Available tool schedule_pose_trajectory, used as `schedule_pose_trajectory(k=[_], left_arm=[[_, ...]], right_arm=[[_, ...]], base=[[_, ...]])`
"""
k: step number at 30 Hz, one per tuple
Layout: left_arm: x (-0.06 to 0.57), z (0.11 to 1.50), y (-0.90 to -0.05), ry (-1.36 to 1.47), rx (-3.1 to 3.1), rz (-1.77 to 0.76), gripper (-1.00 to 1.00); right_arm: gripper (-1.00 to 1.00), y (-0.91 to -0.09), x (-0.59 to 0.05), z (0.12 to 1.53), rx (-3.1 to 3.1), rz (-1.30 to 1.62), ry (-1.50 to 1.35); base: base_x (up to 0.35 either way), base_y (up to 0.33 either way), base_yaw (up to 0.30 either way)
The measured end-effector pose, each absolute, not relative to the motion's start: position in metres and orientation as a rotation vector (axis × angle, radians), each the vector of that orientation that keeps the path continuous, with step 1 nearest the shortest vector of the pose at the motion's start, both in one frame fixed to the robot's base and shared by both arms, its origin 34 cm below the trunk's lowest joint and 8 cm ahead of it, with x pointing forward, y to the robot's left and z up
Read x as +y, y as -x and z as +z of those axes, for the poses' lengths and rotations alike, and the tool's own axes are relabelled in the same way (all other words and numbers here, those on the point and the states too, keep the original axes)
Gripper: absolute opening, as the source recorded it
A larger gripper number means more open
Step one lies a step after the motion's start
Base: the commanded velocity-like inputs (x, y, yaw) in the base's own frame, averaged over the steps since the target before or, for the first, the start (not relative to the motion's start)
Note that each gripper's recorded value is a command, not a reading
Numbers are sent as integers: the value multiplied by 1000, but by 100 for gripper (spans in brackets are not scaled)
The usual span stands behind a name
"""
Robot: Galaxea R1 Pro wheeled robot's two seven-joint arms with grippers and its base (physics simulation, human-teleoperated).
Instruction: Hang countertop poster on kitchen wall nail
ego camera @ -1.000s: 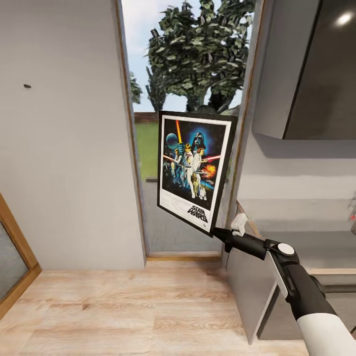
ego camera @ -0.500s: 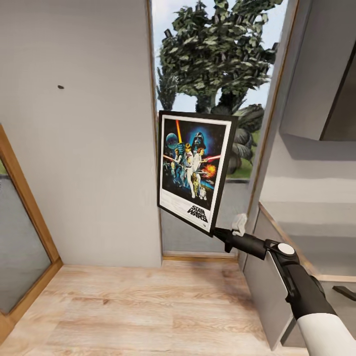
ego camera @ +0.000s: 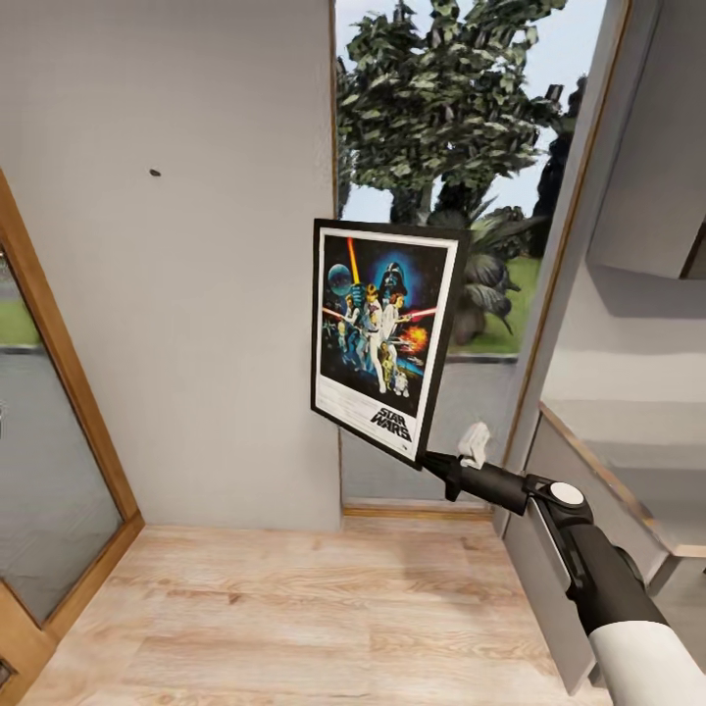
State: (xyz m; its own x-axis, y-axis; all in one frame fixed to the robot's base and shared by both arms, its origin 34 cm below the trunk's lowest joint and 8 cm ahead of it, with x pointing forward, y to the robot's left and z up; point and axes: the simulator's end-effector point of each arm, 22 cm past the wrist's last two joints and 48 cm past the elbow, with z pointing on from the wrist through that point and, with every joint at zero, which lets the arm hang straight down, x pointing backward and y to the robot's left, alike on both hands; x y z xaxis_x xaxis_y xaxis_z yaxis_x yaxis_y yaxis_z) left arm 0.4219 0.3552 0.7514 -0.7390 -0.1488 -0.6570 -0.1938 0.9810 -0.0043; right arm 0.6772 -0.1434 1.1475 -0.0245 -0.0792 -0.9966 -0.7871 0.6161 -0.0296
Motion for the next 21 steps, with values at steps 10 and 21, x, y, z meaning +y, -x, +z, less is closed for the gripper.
schedule_pose_trajectory(k=[10, 21], left_arm=[[355, 751, -422, 237, 2414, 84, 100], [355, 752, -422, 237, 2414, 83, 100]], right_arm=[[-100, -677, -143, 1148, 1508, 662, 761], [-100, -677, -144, 1148, 1509, 663, 760]], base=[[0, 325, 0], [14, 345, 0]])
